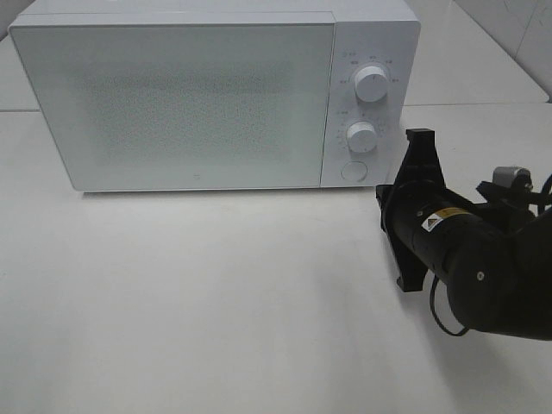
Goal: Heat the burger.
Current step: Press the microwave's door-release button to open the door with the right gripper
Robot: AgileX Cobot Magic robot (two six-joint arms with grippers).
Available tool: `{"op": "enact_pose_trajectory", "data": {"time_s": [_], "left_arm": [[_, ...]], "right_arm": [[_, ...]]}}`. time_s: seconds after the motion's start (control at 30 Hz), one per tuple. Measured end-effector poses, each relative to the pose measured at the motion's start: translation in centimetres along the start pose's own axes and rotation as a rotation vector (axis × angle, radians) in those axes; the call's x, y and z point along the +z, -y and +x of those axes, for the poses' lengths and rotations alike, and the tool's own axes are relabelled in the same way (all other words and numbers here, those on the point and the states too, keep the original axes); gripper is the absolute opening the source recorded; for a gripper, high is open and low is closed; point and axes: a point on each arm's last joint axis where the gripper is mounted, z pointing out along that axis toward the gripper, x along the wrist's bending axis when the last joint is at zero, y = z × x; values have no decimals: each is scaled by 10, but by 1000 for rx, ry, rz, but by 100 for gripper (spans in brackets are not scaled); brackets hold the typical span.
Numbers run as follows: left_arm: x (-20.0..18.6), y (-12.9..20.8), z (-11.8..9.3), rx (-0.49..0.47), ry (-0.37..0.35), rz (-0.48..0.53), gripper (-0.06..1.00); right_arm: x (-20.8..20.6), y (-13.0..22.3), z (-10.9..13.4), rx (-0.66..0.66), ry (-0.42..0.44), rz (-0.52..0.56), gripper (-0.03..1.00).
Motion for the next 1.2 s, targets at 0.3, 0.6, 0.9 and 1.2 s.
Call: {"op": "enact_pose_trajectory", "data": {"time_s": [0.3, 0.6, 0.9, 1.2], "left_arm": [[0, 0, 0, 0, 0, 0, 99], [0, 0, 0, 0, 0, 0, 99], [0, 0, 0, 0, 0, 0, 99], [0, 0, 0, -1, 0, 0, 99]], "right_arm": [[26, 13, -1, 11, -6, -7, 1], [53, 13, 4, 44, -8, -39, 1], [71, 17, 3, 46, 14, -42, 1], [86, 18, -1, 42, 25, -53, 1]]}}
